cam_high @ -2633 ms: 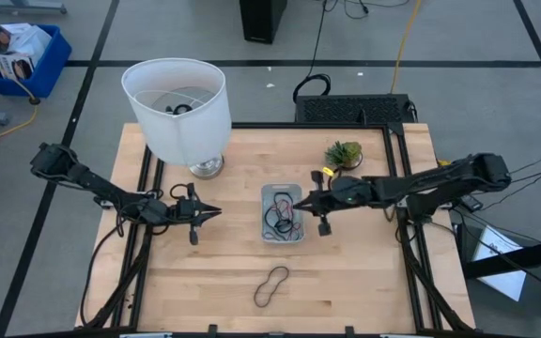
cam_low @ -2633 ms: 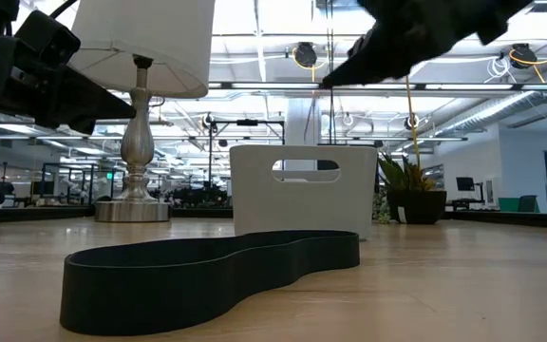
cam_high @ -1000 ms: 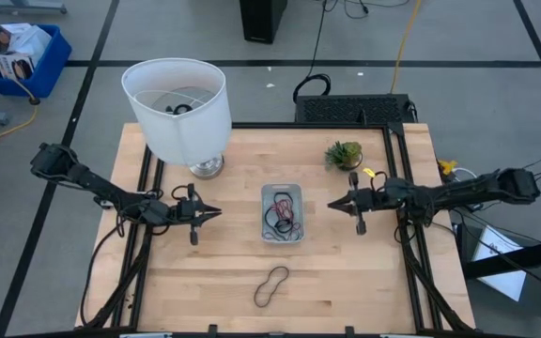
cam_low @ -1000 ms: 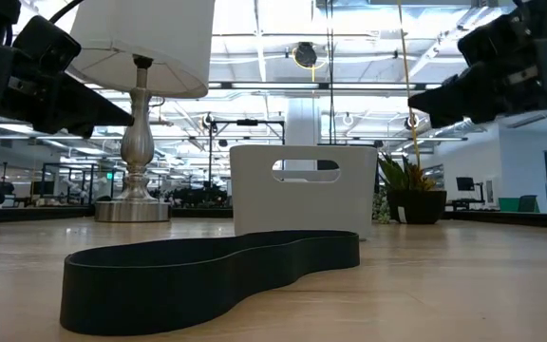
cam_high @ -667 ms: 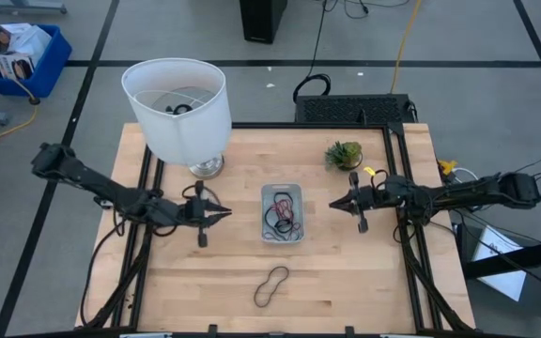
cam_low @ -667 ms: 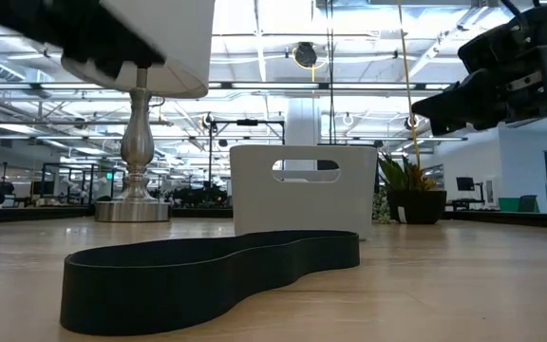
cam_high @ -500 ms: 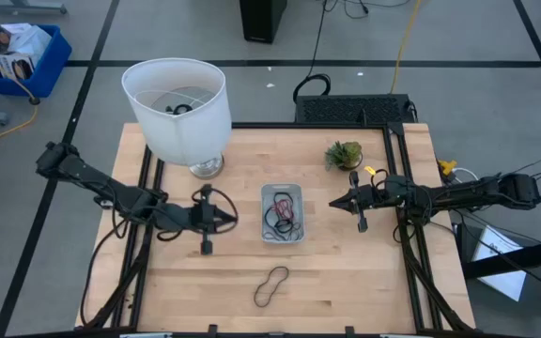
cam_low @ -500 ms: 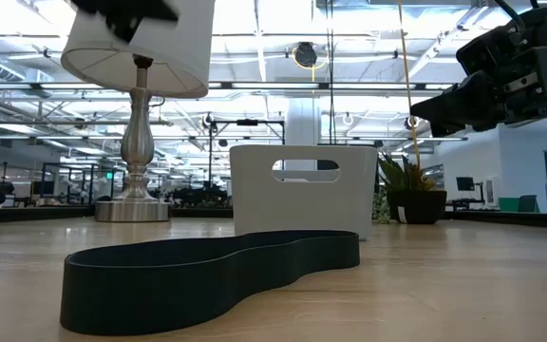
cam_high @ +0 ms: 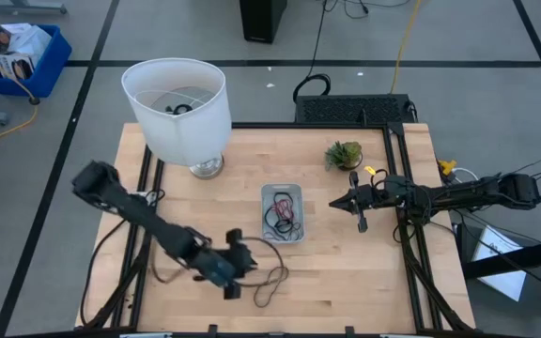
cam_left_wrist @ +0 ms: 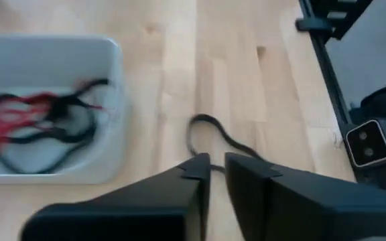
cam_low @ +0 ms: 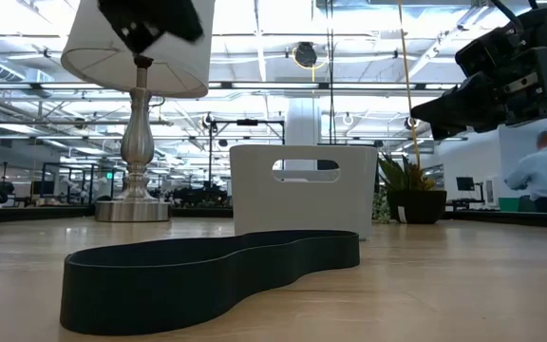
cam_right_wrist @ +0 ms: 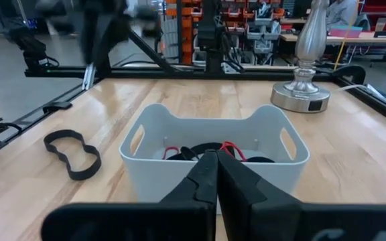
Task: Pick and place rubber bands into bin
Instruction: Put the black rubber band into the gray bin
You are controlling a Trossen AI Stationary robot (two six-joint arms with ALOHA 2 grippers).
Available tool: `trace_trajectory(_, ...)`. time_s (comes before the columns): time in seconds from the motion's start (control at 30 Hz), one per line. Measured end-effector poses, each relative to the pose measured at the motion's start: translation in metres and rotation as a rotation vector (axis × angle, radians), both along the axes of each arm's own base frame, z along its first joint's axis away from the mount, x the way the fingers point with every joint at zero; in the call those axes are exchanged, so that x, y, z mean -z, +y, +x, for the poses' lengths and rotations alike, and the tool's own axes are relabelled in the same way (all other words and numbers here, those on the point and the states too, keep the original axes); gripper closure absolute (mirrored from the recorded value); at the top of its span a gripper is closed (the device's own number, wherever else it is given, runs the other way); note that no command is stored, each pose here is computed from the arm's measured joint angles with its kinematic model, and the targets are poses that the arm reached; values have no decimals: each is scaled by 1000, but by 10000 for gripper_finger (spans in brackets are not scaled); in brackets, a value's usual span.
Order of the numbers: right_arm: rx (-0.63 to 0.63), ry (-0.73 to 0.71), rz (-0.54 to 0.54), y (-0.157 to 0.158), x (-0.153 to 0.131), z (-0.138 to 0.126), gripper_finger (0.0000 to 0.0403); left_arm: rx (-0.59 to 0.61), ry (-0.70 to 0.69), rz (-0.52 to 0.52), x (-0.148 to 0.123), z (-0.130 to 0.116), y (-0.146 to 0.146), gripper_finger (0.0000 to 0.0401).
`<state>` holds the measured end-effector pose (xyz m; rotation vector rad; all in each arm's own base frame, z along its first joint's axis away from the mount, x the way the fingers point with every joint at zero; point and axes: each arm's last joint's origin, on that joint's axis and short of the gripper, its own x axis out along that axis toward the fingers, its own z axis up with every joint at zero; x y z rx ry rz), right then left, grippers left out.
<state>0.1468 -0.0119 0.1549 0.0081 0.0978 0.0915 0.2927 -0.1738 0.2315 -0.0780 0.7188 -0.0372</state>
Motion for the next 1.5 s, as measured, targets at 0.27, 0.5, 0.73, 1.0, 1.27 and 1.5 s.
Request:
trace_trajectory(0.27,2,-6,22,0,-1,0,403,17,154,-42,45,45,-25,241)
trace_trajectory(0.5,1,-9,19,0,-1,0,403,10,301,-10,73,58,-25,185)
trace_trajectory(0.73,0,-15,-13,0,-1,0,403,-23,367,-39,82,61,-15,183)
trace_trajectory(1.0,3,-12,19,0,-1,0,403,-27,346,-161,78,65,-19,183)
trace_trajectory(1.27,5,-11,31,0,-1,0,403,21,282,-191,74,65,-32,183)
trace_trajectory(1.5,6,-21,5,0,-2,0,403,-8,307,-168,77,66,-25,183)
